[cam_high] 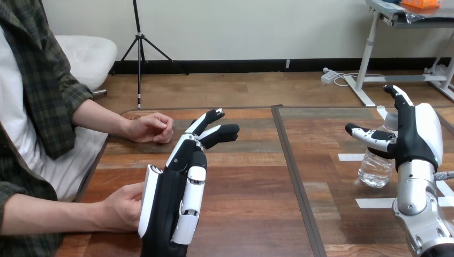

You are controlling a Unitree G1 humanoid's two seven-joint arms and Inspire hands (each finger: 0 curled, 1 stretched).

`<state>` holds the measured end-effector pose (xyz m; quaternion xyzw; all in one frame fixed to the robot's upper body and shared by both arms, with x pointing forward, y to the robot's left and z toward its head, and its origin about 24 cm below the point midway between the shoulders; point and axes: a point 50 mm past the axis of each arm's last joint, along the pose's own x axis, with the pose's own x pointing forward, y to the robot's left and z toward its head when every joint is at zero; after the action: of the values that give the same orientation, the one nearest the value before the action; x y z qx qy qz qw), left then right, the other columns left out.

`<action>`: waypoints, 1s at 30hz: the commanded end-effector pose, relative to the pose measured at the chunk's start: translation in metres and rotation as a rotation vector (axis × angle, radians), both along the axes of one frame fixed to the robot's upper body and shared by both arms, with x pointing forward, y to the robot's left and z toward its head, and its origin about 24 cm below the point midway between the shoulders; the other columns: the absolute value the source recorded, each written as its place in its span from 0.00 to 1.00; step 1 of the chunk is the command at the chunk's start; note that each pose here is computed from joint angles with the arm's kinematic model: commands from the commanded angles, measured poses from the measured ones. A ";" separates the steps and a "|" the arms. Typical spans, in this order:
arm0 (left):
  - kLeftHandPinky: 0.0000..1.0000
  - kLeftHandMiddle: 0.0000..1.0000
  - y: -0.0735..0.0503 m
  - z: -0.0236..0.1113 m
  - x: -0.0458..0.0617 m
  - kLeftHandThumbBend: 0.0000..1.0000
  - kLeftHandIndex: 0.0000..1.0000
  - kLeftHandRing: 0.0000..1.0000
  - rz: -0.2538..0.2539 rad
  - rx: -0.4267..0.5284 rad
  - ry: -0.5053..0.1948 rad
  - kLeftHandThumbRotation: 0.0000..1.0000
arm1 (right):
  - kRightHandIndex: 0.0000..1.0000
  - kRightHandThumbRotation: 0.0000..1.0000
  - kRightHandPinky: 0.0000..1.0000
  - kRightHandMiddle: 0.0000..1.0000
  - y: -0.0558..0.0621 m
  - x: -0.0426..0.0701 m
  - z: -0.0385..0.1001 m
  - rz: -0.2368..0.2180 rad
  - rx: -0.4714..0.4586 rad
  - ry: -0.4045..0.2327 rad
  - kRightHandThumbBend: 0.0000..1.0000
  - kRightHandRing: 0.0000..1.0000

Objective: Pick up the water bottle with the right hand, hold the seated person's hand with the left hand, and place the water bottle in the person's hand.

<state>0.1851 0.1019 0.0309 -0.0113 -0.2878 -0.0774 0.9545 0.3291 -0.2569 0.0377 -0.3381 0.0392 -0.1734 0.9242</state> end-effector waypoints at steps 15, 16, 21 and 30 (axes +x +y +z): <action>1.00 0.75 -0.002 0.012 0.007 0.00 0.84 0.75 -0.001 -0.009 -0.071 1.00 | 0.86 0.00 0.78 0.91 0.003 0.015 0.018 0.031 -0.026 -0.024 0.67 0.91; 1.00 0.75 -0.002 0.012 0.006 0.00 0.84 0.75 0.000 -0.009 -0.072 1.00 | 0.86 0.00 0.78 0.91 0.003 0.015 0.018 0.031 -0.025 -0.023 0.67 0.91; 1.00 0.76 -0.001 0.012 0.007 0.00 0.84 0.75 0.007 -0.003 -0.073 1.00 | 0.86 0.00 0.78 0.90 0.003 0.015 0.016 0.029 -0.034 -0.006 0.68 0.91; 1.00 0.74 -0.001 0.012 0.007 0.00 0.83 0.74 0.006 -0.013 -0.069 1.00 | 0.86 0.00 0.77 0.90 0.004 0.015 0.012 0.026 -0.031 0.014 0.68 0.90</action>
<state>0.1850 0.1025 0.0305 -0.0098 -0.2867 -0.0748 0.9550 0.3304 -0.2582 0.0356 -0.3472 0.0530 -0.1657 0.9215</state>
